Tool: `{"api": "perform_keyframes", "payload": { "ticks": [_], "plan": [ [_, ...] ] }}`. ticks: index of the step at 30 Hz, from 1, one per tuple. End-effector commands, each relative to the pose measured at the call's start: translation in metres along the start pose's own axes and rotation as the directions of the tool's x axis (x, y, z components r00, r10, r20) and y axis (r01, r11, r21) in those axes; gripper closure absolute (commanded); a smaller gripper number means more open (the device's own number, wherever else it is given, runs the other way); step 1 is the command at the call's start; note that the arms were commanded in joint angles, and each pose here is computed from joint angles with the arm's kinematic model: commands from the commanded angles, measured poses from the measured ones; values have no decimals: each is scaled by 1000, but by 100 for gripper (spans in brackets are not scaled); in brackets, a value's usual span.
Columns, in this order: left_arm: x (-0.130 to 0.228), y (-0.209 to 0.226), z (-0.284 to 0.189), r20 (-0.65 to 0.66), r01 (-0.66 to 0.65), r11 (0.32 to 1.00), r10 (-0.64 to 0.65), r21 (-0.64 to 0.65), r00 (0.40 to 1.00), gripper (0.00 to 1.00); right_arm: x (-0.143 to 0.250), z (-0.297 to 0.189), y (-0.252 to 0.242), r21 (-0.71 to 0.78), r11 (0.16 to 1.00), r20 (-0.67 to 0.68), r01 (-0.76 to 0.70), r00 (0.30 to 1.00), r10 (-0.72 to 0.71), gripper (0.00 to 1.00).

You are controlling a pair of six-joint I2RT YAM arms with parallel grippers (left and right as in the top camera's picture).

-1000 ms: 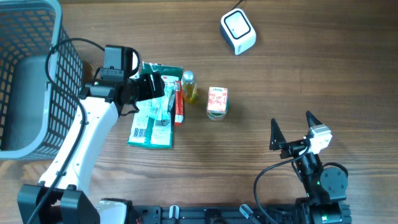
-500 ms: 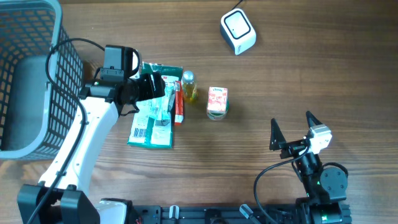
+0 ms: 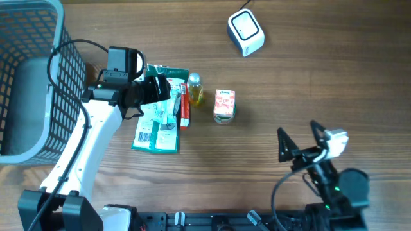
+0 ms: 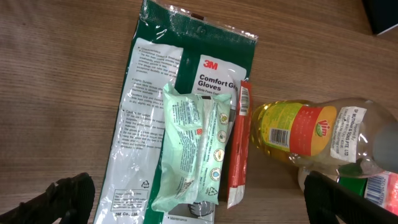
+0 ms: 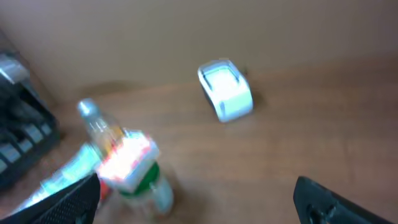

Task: Scan the item barcode
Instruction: 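Move the right gripper over the Kleenex pack and lower onto it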

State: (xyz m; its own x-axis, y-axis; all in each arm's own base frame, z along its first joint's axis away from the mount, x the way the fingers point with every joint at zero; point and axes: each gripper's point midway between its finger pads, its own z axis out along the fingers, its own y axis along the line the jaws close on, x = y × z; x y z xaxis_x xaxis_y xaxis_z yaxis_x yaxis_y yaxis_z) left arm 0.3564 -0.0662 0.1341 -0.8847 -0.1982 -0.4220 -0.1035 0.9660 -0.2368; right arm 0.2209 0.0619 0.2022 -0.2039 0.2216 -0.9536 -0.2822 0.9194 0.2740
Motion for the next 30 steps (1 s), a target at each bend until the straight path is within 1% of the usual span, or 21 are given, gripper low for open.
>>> {"api": "perform_keyframes", "payload": {
  "ticks": [1,2,3,4,5,6,8,10,11,14,15,16,17,18,19,20,21,22,23,24,30],
  "plan": [
    [-4,-2,-3,9,18,1000,-18,13,1000,0,-82,-24,21,15,1000,74,1,997,-3,0],
    [-4,-2,-3,9,18,1000,-18,13,1000,0,-113,-28,35,-7,1000,30,-8,1000,8,0],
    [-4,-2,-3,9,18,1000,-18,13,1000,0,-129,-28,42,-10,1000,-6,-16,1000,16,0],
    [-4,-2,-3,9,18,1000,-18,13,1000,0,-141,-28,45,1,1000,-48,-23,999,23,0],
    [-4,-2,-3,9,18,1000,-18,13,1000,0,-156,-25,48,22,999,-129,-26,991,28,0],
    [-4,-2,-3,9,18,1000,-18,13,1000,0,-161,-21,49,34,999,-192,-24,981,30,0],
    [-4,-2,-3,9,18,1000,-18,13,1000,0,-166,-7,47,73,997,-338,-36,939,58,0],
    [-4,-2,-3,9,18,1000,-18,13,1000,0,-167,11,44,98,992,-407,-79,907,112,0],
    [-4,-2,-3,9,18,1000,-18,13,1000,0,-156,25,44,103,987,-472,-125,867,159,0],
    [-4,-2,-3,9,18,1000,-18,13,1000,0,-132,51,44,89,980,-569,-178,799,197,1],
    [-4,-2,-3,9,18,1000,-18,13,1000,0,-124,58,44,89,976,-600,-199,771,212,15],
    [-4,-2,-3,9,18,1000,-18,13,1000,0,-112,66,43,112,965,-637,-239,728,254,32],
    [-4,-2,-3,9,18,1000,-18,13,1000,0,-106,70,40,137,957,-652,-255,704,281,50],
    [-4,-2,-3,9,18,1000,-18,13,1000,0,-97,75,36,163,950,-672,-266,675,304,60],
    [-4,-2,-3,9,18,1000,-18,13,1000,0,-90,79,34,183,945,-689,-271,650,320,63],
    [-4,-2,-3,9,18,1000,-18,13,1000,0,-81,83,29,219,935,-702,-278,621,349,62],
    [-4,-2,-3,9,18,1000,-18,13,1000,0,-75,86,24,247,929,-710,-274,601,366,59],
    [-4,-2,-3,9,18,1000,-18,13,1000,0,-70,88,20,274,924,-713,-268,588,382,53],
    [-4,-2,-3,9,18,1000,-18,13,1000,0,-65,90,16,291,921,-718,-257,577,388,35],
    [-4,-2,-3,9,18,1000,-18,13,1000,0,-62,92,13,299,921,-722,-250,572,390,0],
    [-4,-2,-3,9,18,1000,-18,13,1000,0,-61,108,-7,345,920,-694,-187,610,384,0]
  ]
}}
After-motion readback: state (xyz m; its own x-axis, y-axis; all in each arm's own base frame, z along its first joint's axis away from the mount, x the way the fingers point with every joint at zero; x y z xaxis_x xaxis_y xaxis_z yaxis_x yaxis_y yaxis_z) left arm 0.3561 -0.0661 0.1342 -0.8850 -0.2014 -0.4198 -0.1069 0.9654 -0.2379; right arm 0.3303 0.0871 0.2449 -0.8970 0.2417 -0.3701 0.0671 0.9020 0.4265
